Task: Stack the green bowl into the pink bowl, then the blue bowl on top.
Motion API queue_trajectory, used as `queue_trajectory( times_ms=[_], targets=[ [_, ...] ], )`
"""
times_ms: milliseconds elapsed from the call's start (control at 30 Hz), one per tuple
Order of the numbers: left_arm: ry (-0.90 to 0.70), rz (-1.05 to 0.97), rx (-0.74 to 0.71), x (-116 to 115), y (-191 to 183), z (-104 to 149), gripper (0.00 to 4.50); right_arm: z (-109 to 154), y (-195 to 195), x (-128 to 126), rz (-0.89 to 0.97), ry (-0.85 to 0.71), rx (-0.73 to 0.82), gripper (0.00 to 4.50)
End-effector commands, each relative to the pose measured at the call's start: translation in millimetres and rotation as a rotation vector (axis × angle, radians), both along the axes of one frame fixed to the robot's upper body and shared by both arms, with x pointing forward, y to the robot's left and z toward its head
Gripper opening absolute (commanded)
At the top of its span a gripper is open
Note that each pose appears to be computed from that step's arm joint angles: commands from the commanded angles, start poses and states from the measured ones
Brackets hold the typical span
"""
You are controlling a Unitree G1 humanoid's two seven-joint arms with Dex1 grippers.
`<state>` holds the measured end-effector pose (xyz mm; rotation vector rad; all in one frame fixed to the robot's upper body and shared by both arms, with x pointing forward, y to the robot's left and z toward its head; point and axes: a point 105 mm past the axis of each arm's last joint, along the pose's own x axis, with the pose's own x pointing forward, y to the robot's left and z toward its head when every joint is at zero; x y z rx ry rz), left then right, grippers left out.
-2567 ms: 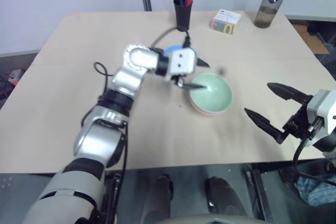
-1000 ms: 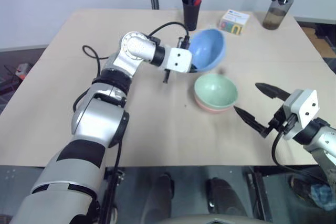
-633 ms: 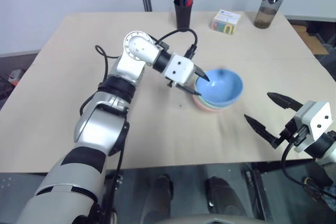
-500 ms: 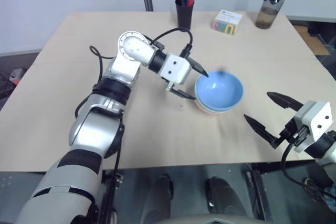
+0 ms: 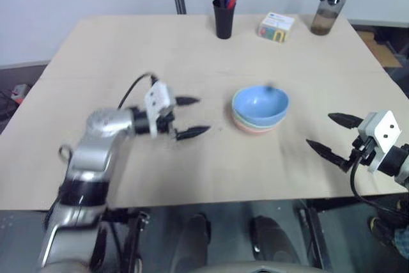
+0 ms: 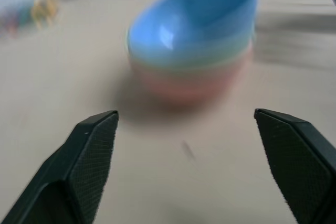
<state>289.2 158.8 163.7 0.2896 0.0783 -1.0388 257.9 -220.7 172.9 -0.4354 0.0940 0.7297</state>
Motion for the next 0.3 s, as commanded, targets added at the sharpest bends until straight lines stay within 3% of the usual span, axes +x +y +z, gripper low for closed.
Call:
queue_trajectory(
  times_ms=[33, 300],
  targets=[
    [-0.058, 0.069, -0.035, -22, 9, 26, 4.48, 18, -16, -5, 0.027, -0.026, -0.021, 4.5],
    [0.038, 0.172, -0.035, -49, 38, 22, 4.48, 36, -33, -8, 0.041, 0.001, -0.016, 4.5]
  ],
)
